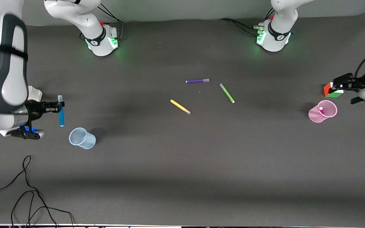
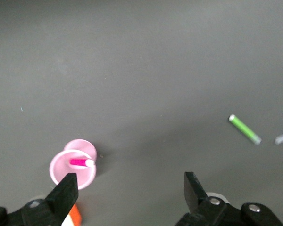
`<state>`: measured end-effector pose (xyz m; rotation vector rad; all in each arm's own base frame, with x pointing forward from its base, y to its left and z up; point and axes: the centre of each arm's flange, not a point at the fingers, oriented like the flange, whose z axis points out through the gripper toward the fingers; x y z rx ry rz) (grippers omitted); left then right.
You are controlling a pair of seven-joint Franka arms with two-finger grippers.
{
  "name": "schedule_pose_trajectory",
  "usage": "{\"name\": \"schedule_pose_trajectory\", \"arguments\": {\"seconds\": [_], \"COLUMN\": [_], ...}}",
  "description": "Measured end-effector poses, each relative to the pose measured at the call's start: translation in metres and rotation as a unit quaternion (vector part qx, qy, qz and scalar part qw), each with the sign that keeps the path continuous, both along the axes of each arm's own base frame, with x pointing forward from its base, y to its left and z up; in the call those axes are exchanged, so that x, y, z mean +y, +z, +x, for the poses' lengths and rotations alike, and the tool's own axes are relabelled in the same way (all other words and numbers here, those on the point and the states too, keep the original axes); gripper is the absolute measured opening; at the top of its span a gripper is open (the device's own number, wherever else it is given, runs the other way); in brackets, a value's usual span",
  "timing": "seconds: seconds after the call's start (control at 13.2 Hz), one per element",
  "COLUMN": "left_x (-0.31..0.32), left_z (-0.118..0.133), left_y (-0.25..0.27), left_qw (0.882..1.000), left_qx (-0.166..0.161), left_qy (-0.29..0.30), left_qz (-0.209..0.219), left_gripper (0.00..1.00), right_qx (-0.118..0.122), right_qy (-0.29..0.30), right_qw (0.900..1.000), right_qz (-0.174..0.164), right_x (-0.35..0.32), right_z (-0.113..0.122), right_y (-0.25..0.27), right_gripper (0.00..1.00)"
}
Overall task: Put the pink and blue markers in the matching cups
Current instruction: 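Lower the blue marker into the clear cup while the left gripper rises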
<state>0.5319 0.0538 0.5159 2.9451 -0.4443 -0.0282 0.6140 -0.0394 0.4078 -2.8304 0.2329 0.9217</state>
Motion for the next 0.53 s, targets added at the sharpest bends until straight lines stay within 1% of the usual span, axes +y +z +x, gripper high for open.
{"name": "schedule_pose_trajectory", "arguments": {"seconds": [0.15,0.23,0.38,0.53], "left_x": [-0.034,-0.052,-0.092,-0.127], "left_z": [0.001,0.001,-0.001,-0.007], "left_y": [0.011,0.015,0.028,0.041], "left_qw": [0.998,0.997,0.994,0.99], "left_qx": [0.014,0.022,0.029,0.038], "left_qy": [0.042,0.055,0.082,0.102], "left_qz": [0.033,0.05,0.07,0.085], "left_gripper": [1.0,1.0,1.0,1.0], "right_qx": [0.03,0.04,0.058,0.072], "right_qy": [-0.007,-0.01,-0.007,-0.002], "right_qw": [0.999,0.999,0.998,0.995], "right_qz": [0.019,0.024,0.035,0.063], "right_x": [-0.017,-0.02,-0.019,-0.016], "right_z": [0.012,0.017,0.023,0.027], "right_y": [-0.034,-0.049,-0.076,-0.101], "right_gripper": [0.18,0.18,0.18,0.18]}}
